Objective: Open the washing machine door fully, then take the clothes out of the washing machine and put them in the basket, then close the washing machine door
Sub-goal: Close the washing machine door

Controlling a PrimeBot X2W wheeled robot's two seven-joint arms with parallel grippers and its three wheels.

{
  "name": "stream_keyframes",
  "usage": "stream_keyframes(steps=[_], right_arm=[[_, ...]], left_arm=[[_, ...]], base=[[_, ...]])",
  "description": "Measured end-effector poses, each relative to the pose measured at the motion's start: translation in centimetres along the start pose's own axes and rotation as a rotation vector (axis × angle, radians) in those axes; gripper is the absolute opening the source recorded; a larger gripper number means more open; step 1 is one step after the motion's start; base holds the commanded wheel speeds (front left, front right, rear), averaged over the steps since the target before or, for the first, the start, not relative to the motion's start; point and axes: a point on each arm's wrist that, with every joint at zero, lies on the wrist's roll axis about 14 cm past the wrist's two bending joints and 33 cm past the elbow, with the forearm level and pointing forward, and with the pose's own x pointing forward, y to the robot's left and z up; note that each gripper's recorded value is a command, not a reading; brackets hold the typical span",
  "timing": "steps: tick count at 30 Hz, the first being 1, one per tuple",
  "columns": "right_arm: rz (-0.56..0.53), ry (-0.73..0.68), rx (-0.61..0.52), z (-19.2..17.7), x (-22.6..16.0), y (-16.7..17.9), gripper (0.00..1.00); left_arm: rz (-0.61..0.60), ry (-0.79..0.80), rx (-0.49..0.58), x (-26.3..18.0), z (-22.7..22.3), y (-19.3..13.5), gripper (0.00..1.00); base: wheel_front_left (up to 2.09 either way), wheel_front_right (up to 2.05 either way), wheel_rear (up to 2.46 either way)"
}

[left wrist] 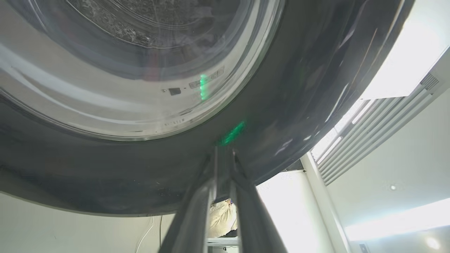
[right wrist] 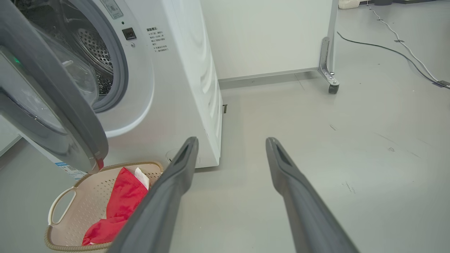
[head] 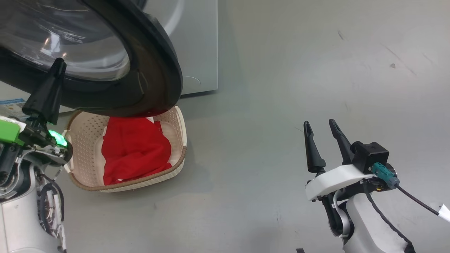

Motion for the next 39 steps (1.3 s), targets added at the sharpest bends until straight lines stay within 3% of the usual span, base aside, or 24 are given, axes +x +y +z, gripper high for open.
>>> stream_keyframes(steps=[1,2,3,11,21,24,39], right_arm=[[0.007,0.001,0.000,0.0,0.0,0.2,1.00],[0.010,0.003,0.001,-0.1,-0.1,0.4,1.00],[0.016,0.008,0.002,-0.3,-0.1,0.5,1.00],[0.080,0.004,0.004,-0.1,-0.3,2.6,1.00],[0.139,-0.009,-0.001,0.3,-0.9,4.4,1.00],[0.141,-0.009,-0.001,0.3,-1.0,4.5,1.00],[0.138,-0.018,0.002,0.7,-1.1,4.2,1.00]], left_arm=[[0.003,-0.020,0.010,-0.5,0.4,-0.1,0.52],[0.012,-0.042,0.028,-1.0,0.8,-0.2,0.89],[0.023,-0.065,0.044,-1.6,1.2,-0.2,1.00],[0.112,-0.220,0.182,-6.4,3.5,0.0,1.00],[0.233,-0.350,0.589,-11.1,5.7,-1.5,1.00],[0.247,-0.384,0.631,-11.8,6.0,-1.4,1.00],[0.367,-0.275,1.086,-14.0,3.3,2.5,1.00]], base=[[0.00,0.00,0.00],[0.00,0.00,0.00],[0.00,0.00,0.00],[0.00,0.00,0.00],[0.00,0.00,0.00],[0.00,0.00,0.00],[0.00,0.00,0.00]])
